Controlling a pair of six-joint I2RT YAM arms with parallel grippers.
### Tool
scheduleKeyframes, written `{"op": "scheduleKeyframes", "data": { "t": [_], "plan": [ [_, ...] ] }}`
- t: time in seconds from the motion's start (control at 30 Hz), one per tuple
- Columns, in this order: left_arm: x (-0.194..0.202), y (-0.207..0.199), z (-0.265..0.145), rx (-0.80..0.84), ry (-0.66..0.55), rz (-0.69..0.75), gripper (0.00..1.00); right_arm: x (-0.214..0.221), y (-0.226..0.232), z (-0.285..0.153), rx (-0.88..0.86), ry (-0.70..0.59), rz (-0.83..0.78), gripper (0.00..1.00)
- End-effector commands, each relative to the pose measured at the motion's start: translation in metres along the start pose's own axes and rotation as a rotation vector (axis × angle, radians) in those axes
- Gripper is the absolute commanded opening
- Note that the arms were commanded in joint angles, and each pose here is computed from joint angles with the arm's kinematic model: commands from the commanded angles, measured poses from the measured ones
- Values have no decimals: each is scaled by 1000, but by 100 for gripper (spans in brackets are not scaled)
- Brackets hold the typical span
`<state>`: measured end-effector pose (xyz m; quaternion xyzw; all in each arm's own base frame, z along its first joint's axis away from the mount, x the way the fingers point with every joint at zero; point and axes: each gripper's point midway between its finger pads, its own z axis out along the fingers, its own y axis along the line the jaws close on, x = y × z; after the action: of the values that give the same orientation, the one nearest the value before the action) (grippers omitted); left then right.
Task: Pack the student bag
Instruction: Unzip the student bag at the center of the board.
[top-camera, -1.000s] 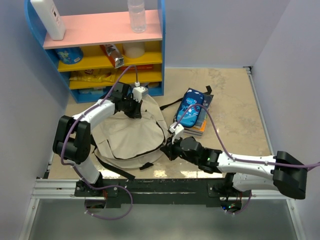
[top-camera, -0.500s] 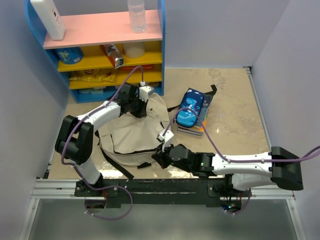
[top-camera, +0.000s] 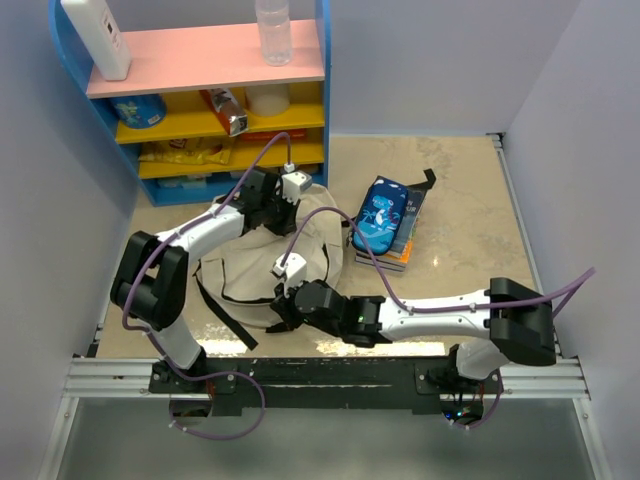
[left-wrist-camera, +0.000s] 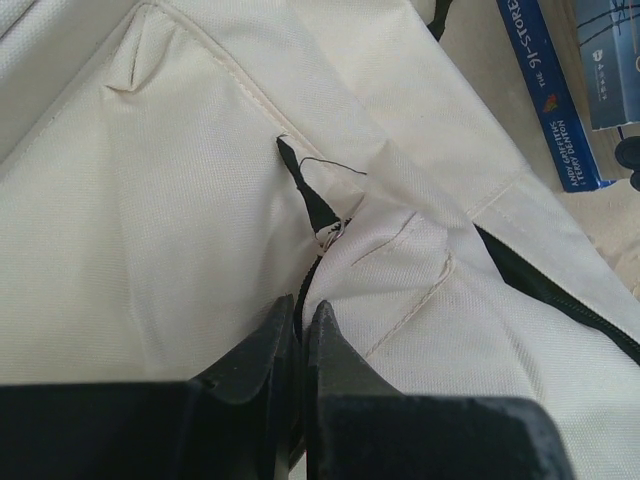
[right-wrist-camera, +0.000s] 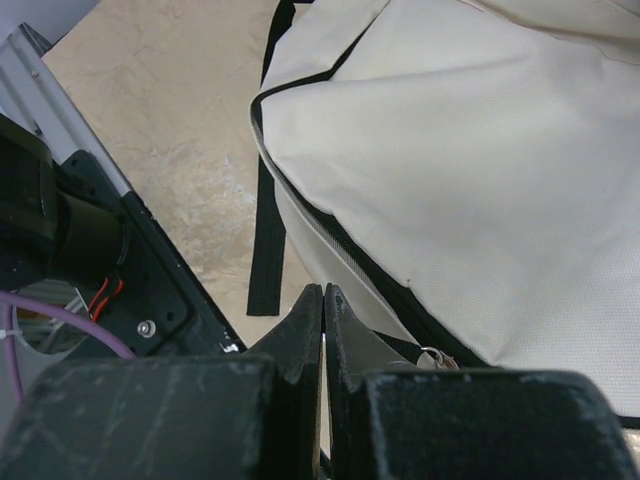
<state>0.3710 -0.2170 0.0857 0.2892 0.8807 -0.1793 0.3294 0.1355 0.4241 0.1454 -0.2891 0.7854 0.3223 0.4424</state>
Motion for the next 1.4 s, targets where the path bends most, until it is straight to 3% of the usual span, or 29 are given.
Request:
{"op": "scheduleKeyframes", "data": {
  "t": [0.0,0.33,0.47,0.73,0.97,1.07,1.1,1.13,1.2,1.37],
  "plan": [
    [-43,11,-17,-45,-154,31,2,-18,7,-10,-23,-74,47,0],
    [-64,-17,-7,95,-156,-45,0,-37,68,43,-188,-66,-42,0],
    [-68,-18,-7,105,-153,-61,0,-25,69,52,-187,-26,-59,0],
    [-80,-4,-11,107,-162,-98,3,0,19,9,-56,-19,10,0],
    [-73,55,-42,28,-183,-241,4,21,-9,-23,1,4,92,0],
    [-49,38,-52,95,-118,-171,47,25,-16,-28,20,5,103,0],
    [-38,33,-55,111,-89,-147,82,25,-17,-29,23,2,107,0],
    [-33,32,-56,120,-79,-93,92,25,-17,-29,19,0,113,0],
    [-30,34,-62,113,-61,-43,96,27,-16,-28,12,-2,124,0],
    [-50,85,-88,-38,-128,93,100,36,-18,-26,20,18,134,0]
  ]
}}
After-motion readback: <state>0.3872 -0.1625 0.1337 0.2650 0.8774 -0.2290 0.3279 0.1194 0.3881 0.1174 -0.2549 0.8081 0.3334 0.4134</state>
